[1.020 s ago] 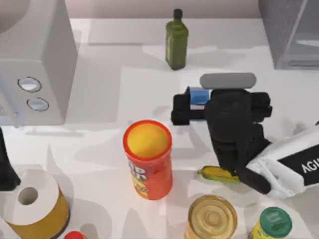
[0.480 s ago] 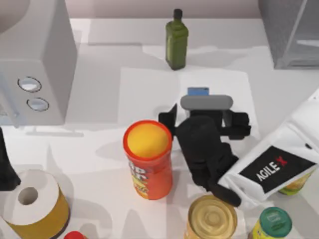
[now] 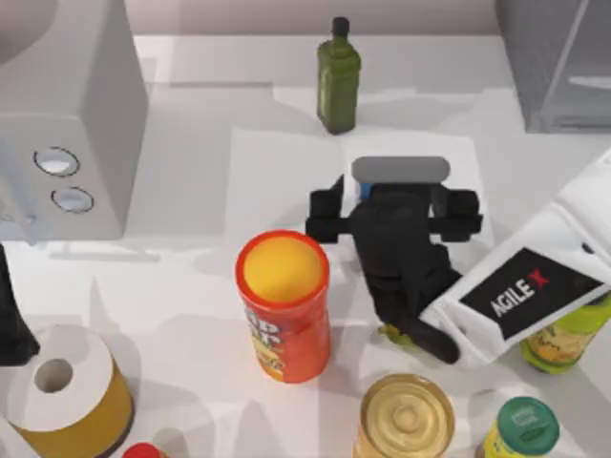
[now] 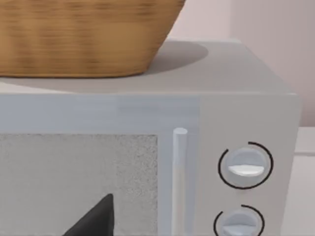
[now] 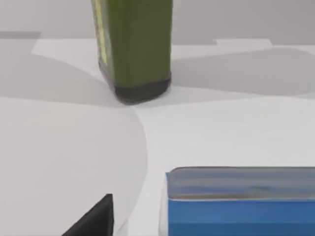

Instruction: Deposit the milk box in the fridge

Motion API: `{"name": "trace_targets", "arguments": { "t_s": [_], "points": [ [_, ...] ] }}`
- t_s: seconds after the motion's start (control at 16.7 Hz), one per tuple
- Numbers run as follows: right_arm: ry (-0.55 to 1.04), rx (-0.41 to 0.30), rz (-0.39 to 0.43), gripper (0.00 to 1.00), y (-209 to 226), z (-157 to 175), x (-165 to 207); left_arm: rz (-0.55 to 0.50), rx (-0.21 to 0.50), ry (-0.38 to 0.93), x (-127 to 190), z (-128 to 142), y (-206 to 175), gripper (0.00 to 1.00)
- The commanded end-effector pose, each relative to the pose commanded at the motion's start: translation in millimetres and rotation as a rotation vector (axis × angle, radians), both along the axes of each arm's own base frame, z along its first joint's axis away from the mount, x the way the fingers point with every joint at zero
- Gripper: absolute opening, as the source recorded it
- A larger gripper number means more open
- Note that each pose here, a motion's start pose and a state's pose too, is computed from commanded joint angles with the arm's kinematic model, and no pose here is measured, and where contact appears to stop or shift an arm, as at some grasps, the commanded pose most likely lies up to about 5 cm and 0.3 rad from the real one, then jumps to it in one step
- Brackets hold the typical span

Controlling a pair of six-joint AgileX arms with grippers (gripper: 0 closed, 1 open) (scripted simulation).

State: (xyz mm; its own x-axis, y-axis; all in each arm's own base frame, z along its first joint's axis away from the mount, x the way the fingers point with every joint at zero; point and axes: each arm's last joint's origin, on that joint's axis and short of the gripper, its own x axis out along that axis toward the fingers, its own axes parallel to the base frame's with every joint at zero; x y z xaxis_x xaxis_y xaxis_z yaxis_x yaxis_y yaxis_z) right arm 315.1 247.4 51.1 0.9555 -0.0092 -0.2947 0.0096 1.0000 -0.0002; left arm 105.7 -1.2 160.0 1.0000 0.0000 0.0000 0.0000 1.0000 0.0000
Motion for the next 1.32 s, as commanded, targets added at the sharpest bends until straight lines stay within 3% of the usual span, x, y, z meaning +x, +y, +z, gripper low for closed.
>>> {"name": "trace_targets", "arguments": {
  "t_s": [0.54,1.32],
  "points": [
    [0.001,0.000,0.000,1.00,10,-14,15,0.000,0.000,0.000,0,0,0,1.00],
    [0.001,0.000,0.000,0.02,10,-14,15,0.000,0.000,0.000,0,0,0,1.00]
  ]
}}
